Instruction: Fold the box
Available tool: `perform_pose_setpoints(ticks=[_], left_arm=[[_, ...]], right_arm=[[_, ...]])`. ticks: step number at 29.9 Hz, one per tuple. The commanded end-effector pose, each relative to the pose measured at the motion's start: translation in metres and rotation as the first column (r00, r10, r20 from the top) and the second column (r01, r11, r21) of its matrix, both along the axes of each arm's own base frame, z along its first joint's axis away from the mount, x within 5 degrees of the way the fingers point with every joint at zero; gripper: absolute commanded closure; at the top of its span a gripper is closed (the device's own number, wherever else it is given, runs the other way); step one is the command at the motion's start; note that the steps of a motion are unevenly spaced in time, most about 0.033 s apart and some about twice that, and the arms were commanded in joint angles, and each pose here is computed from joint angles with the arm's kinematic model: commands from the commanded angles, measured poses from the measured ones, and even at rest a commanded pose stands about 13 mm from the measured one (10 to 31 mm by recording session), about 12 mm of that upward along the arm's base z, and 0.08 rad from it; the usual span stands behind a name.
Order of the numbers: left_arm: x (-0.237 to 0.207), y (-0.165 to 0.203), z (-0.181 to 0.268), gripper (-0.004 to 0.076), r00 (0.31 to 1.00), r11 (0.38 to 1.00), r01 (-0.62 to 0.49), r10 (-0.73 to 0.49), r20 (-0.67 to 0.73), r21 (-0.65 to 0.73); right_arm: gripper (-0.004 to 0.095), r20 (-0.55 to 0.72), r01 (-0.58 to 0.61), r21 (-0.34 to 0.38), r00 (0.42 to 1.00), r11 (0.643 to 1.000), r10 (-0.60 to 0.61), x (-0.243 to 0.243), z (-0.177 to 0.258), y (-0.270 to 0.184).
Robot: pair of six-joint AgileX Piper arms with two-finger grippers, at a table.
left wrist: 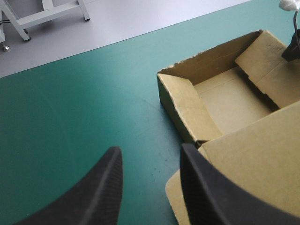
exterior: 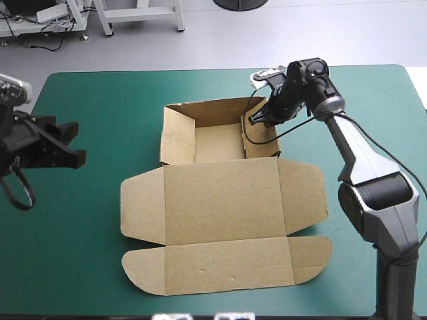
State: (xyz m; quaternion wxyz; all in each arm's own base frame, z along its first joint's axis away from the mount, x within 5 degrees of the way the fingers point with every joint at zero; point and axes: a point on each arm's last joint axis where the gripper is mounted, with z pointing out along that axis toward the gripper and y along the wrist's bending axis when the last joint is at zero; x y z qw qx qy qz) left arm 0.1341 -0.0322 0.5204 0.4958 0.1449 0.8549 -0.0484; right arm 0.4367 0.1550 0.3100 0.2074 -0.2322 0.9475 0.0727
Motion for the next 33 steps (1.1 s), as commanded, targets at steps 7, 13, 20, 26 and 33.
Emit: perform_pose_setpoints(ticks=[7, 13, 20, 26, 33], left_arm=[[-0.054, 0.018, -0.025, 0.0437, 0.998, 0.997, -0.057, 0.057, 0.01, 0.05], [-0.067, 0.02, -0.025, 0.0437, 0.997, 0.997, -0.06, 0.058, 0.042, 0.043], [-0.067, 0.02, -0.024, 0.0437, 0.997, 0.997, -0.059, 0.057, 0.046, 0.043], [-0.066, 0.02, -0.024, 0.0437, 0.997, 0.997, -0.052, 0.048, 0.065, 0.055], [-0.066, 0.018, -0.024, 0.0437, 0.998, 0.997, 0.002, -0.007, 0.069, 0.076]], right_arm=[[0.074, -0.014, -0.035, 0.062, 0.999, 0.997, 0.036, 0.003, -0.002, 0.004], [0.0928, 0.022, -0.039, 0.064, 0.999, 0.997, 0.038, 0.005, 0.006, 0.004], [0.0928, 0.236, 0.024, -0.055, 0.972, 0.998, -0.01, -0.004, 0.068, -0.016], [0.0928, 0.369, 0.237, -0.061, 0.908, 0.97, -0.199, -0.021, 0.123, -0.094], [0.0927, 0.38, 0.564, -0.017, 0.767, 0.825, -0.517, -0.066, 0.148, -0.233]])
